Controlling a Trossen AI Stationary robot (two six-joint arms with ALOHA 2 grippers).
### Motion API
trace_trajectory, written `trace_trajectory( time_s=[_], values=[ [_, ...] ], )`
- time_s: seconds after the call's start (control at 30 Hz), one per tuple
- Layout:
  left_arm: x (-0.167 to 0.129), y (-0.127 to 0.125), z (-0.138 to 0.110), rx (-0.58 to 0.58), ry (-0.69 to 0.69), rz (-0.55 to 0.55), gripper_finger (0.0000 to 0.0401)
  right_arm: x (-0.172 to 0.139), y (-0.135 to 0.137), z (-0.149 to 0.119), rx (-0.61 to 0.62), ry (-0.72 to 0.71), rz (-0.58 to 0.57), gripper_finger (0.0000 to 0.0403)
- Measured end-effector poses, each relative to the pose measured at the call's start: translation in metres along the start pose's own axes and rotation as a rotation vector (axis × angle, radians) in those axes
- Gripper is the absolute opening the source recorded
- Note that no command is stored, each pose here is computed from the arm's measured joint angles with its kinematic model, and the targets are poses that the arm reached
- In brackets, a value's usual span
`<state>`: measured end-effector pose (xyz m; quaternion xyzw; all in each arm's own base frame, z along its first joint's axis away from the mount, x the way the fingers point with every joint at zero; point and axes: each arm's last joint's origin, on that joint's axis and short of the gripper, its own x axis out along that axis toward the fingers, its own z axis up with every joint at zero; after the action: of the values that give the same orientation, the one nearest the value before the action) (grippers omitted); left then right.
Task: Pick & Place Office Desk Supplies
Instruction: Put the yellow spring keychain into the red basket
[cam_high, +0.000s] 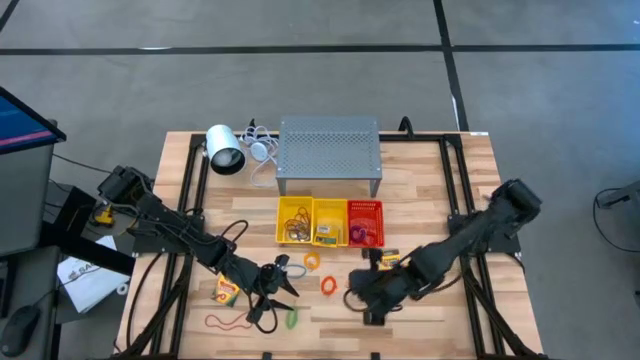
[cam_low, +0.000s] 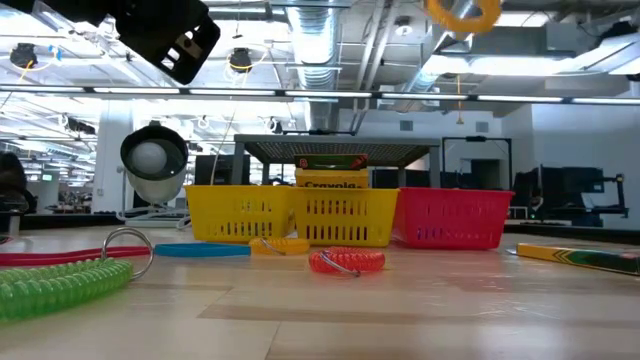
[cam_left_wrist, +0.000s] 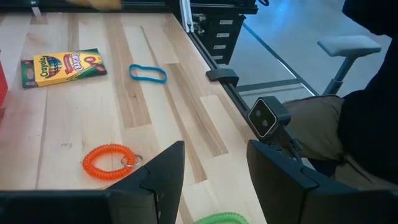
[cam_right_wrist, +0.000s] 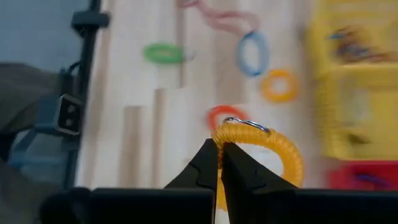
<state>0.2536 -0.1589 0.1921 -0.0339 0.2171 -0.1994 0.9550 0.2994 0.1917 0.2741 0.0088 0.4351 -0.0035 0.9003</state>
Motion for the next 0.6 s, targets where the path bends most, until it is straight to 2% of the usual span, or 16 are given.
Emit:
trace_trajectory(
  time_s=[0.2,0.37,0.47,0.6],
  values=[
    [0.0,0.0,0.0,0.007,-0.001,0.0,0.017,-0.034,-0.03,0.0,-0.023,-0.029,-0.201,0.0002],
    [0.0,0.0,0.001,0.025,-0.014,-0.003,0.017,-0.036,-0.059,-0.001,-0.032,0.053,-0.355,0.0002],
    [0.0,0.0,0.001,0.026,-0.014,-0.004,0.017,-0.032,-0.077,-0.002,-0.045,0.128,-0.412,0.0002],
    [0.0,0.0,0.001,0.026,-0.013,-0.004,0.017,-0.017,-0.099,-0.006,-0.062,0.206,-0.397,0.0002]
  ],
)
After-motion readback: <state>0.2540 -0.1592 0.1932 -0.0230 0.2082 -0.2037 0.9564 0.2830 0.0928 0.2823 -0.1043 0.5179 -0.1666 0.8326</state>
